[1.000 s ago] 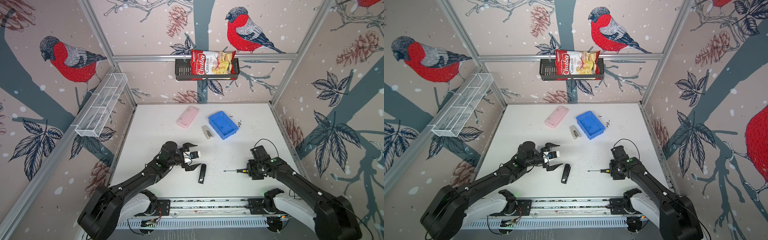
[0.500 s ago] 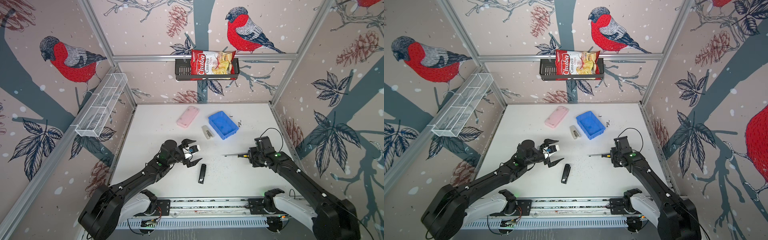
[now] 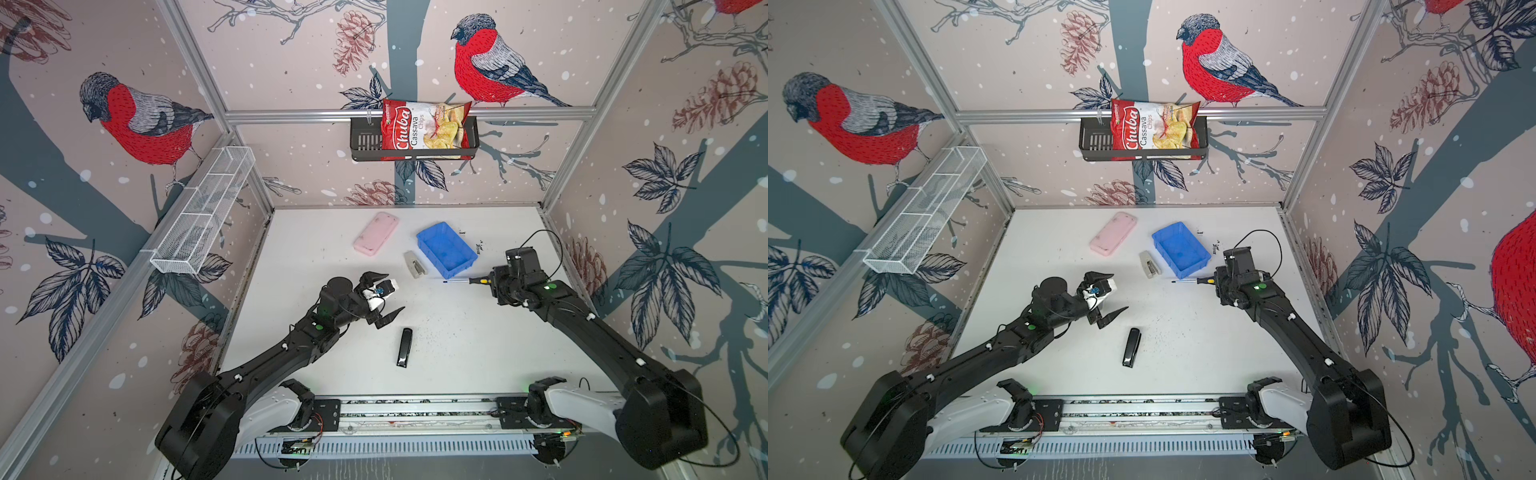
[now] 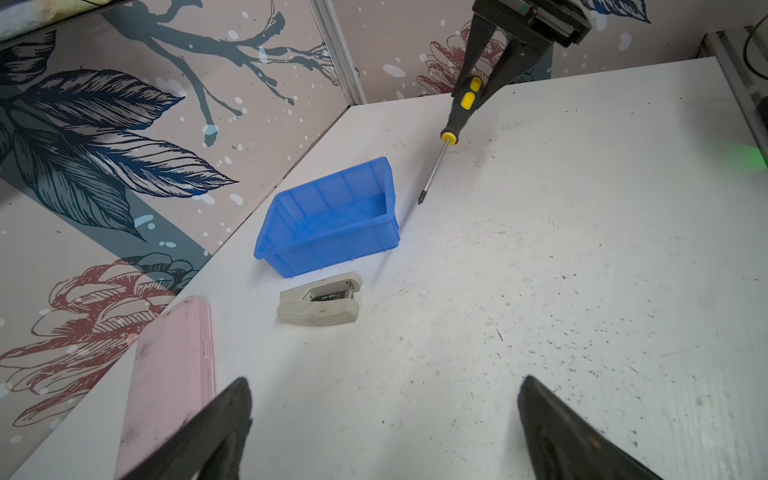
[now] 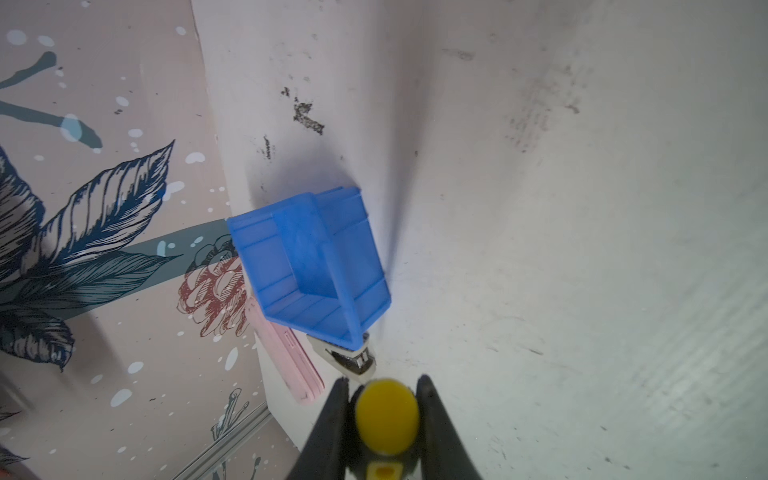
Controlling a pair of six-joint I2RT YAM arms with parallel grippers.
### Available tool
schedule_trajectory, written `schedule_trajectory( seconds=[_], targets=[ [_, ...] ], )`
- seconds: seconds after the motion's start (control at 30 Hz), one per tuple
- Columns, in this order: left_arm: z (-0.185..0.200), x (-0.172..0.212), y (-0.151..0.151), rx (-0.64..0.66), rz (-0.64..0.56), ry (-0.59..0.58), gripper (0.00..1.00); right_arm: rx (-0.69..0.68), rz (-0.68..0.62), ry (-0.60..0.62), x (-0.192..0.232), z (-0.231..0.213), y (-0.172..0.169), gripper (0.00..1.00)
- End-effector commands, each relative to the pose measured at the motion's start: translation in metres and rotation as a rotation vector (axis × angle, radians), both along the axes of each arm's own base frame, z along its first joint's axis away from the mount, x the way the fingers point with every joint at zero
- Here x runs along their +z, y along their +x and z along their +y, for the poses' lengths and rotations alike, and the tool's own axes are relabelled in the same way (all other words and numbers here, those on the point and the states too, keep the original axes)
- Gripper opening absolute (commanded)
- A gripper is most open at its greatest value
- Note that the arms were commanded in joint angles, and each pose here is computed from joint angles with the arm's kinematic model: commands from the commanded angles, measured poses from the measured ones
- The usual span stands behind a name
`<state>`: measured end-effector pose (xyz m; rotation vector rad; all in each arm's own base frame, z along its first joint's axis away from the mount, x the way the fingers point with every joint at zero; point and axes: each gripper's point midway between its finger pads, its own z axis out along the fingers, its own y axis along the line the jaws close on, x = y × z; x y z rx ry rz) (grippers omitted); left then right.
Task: Put the screwdriver in the bin
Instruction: 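Lift the screwdriver with the right gripper and carry it over the blue bin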
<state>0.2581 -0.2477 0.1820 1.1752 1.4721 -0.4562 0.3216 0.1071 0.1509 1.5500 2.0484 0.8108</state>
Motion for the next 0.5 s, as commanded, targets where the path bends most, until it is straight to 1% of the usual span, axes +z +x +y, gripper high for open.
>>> schedule_trajectory(
  seconds=[0.0,0.13,0.17,0.33,0.47],
  targets=[
    [-0.001,0.016,0.006,0.024,-0.034,-0.042,0.98,-0.012,-0.099,0.010,0.023,0.008,0.023,0.01],
    [0.001,0.020,0.006,0.030,-0.043,-0.058,0.98,-0.009,-0.168,0.022,0.047,0.020,0.040,0.01],
    [0.001,0.020,0.006,0.035,-0.047,-0.066,0.98,-0.010,-0.169,0.016,0.044,0.023,0.046,0.01],
    [0.002,0.020,0.005,0.041,-0.060,-0.089,0.98,-0.022,-0.244,0.044,0.061,0.039,0.072,0.01],
    [0.000,0.021,0.005,0.030,-0.059,-0.100,0.98,-0.064,-0.273,0.023,0.066,0.042,0.098,0.01]
  ],
)
